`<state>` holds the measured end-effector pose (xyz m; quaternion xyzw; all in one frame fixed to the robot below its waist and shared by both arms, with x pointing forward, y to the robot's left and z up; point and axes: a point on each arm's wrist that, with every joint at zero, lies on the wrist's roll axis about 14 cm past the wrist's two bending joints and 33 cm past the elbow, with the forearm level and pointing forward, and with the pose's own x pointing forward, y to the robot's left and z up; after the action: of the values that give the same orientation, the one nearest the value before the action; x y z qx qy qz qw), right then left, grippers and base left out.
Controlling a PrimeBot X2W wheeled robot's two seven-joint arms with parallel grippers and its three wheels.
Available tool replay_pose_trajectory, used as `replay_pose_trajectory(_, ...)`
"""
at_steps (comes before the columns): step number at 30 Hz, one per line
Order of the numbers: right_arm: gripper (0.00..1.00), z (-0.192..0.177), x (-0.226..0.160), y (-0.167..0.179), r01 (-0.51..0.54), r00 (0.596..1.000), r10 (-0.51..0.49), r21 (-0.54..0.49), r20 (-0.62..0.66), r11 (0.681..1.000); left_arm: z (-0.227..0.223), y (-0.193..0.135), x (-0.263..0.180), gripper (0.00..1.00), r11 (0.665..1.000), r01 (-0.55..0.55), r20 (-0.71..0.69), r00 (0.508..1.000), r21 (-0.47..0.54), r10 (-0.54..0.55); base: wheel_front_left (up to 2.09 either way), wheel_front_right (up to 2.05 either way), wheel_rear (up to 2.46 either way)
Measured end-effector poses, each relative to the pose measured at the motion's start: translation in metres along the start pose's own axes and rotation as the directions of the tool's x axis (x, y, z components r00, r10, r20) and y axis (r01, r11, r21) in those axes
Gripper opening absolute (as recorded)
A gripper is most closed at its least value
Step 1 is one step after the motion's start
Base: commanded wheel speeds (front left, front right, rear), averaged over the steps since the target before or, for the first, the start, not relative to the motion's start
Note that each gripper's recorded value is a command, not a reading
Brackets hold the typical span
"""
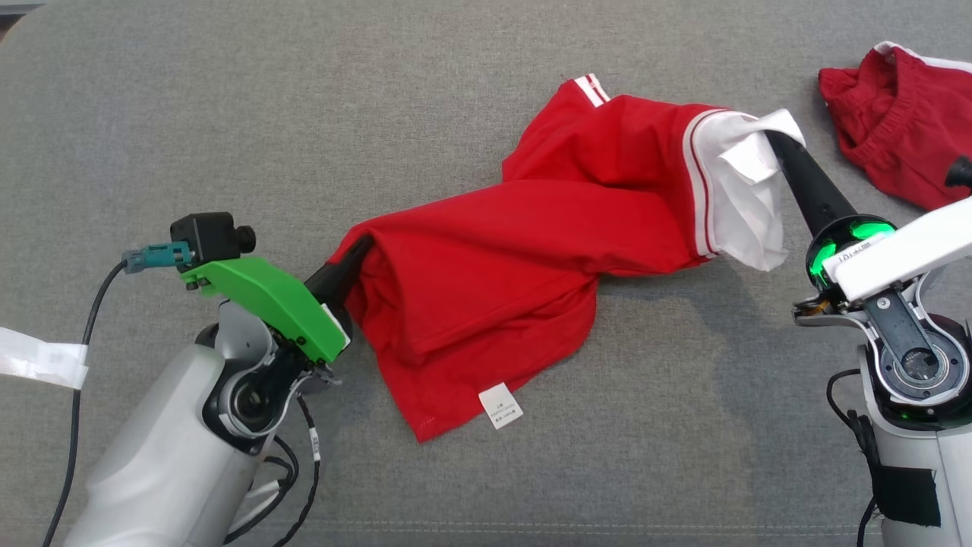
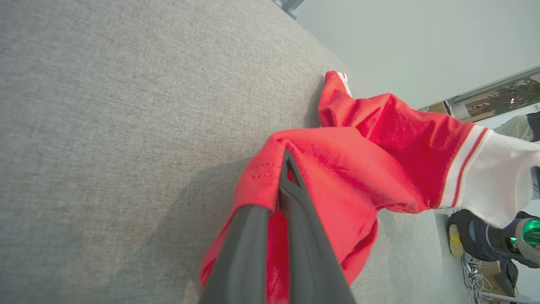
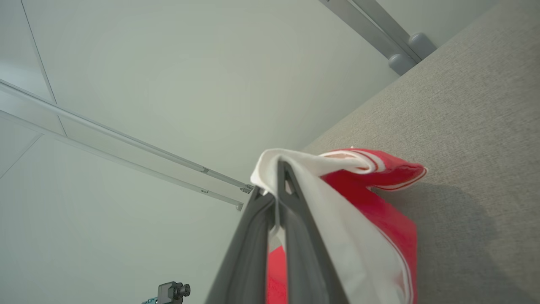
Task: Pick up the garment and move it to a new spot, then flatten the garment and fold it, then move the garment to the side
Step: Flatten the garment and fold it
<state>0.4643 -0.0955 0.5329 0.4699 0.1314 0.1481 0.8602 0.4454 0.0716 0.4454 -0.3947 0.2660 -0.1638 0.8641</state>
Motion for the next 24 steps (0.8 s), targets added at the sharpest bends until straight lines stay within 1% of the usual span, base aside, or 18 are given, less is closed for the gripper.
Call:
replay_pose_trajectory(1, 0.00, -0.001, 0.000, 0.002, -0.006, 1.000, 0.006, 0.002, -0.002, 1.000, -0.003, 0.009, 0.000, 0.33, 1.000, -0.027, -0.016, 1.000, -0.002, 0.027, 0.00, 0.00, 0.00)
replay_pose_trajectory(2, 0.00, -0.003, 0.001, 0.004, -0.011, 1.000, 0.011, 0.005, -0.007, 1.000, -0.005, 0.015, 0.000, 0.78, 0.999, -0.051, -0.027, 0.998, -0.006, 0.051, 0.00, 0.00, 0.00)
replay_pose_trajectory(3, 0.00, -0.005, 0.001, 0.004, -0.014, 1.000, 0.014, 0.005, -0.016, 1.000, -0.007, 0.020, 0.000, 1.00, 0.998, -0.069, -0.031, 0.997, -0.010, 0.069, 0.00, 0.00, 0.00)
replay_pose_trajectory(5, 0.00, -0.006, 0.001, 0.005, -0.016, 1.000, 0.016, 0.006, -0.017, 1.000, -0.009, 0.027, 0.001, 1.00, 0.995, -0.095, -0.037, 0.995, -0.012, 0.094, 0.00, 0.00, 0.00)
replay_pose_trajectory(7, 0.00, -0.003, 0.000, 0.002, -0.010, 1.000, 0.010, 0.006, -0.009, 1.000, -0.007, 0.032, 0.002, 1.00, 0.993, -0.115, -0.023, 0.993, 0.009, 0.115, 0.00, 0.00, 0.00)
replay_pose_trajectory(10, 0.00, 0.001, -0.001, -0.002, 0.003, 1.000, -0.003, 0.008, 0.006, 1.000, 0.005, 0.046, -0.003, 1.00, 0.981, -0.169, 0.035, 0.986, 0.098, 0.166, 0.00, 0.00, 0.00)
replay_pose_trajectory(12, 0.00, 0.003, -0.003, -0.005, 0.013, 1.000, -0.013, 0.011, 0.016, 1.000, 0.018, 0.057, -0.010, 1.00, 0.960, -0.209, 0.085, 0.977, 0.183, 0.197, 0.00, 0.00, 0.00)
replay_pose_trajectory(13, 0.00, 0.003, -0.004, -0.007, 0.019, 1.000, -0.019, 0.013, 0.019, 1.000, 0.024, 0.060, -0.013, 1.00, 0.953, -0.222, 0.114, 0.973, 0.204, 0.202, 0.00, 0.00, 0.00)
replay_pose_trajectory(14, 0.00, 0.003, -0.005, -0.009, 0.024, 0.999, -0.025, 0.015, 0.020, 1.000, 0.027, 0.058, -0.014, 1.00, 0.953, -0.219, 0.131, 0.972, 0.208, 0.194, 0.00, 0.00, 0.00)
replay_pose_trajectory(17, 0.00, 0.007, -0.009, -0.015, 0.043, 0.998, -0.044, 0.020, 0.040, 0.999, 0.007, 0.033, -0.010, 1.00, 0.976, -0.136, 0.105, 0.987, 0.170, 0.120, 0.00, 0.00, 0.00)
replay_pose_trajectory(20, 0.00, 0.006, -0.009, -0.019, 0.052, 0.998, -0.053, 0.026, 0.043, 0.998, -0.039, 0.002, -0.008, 1.00, 0.994, -0.026, 0.002, 1.000, 0.102, 0.026, 0.00, 0.00, 0.00)
replay_pose_trajectory(22, 0.00, 0.003, -0.007, -0.017, 0.045, 0.998, -0.046, 0.027, 0.036, 0.999, -0.063, -0.004, -0.012, 1.00, 0.998, -0.004, -0.053, 0.999, 0.063, 0.008, 0.00, 0.00, 0.00)
replay_pose_trajectory(24, 0.00, -0.002, -0.006, -0.012, 0.034, 0.999, -0.034, 0.028, 0.019, 0.999, -0.073, 0.003, -0.019, 1.00, 0.998, -0.026, -0.077, 0.997, 0.064, 0.031, 0.00, 0.00, 0.00)
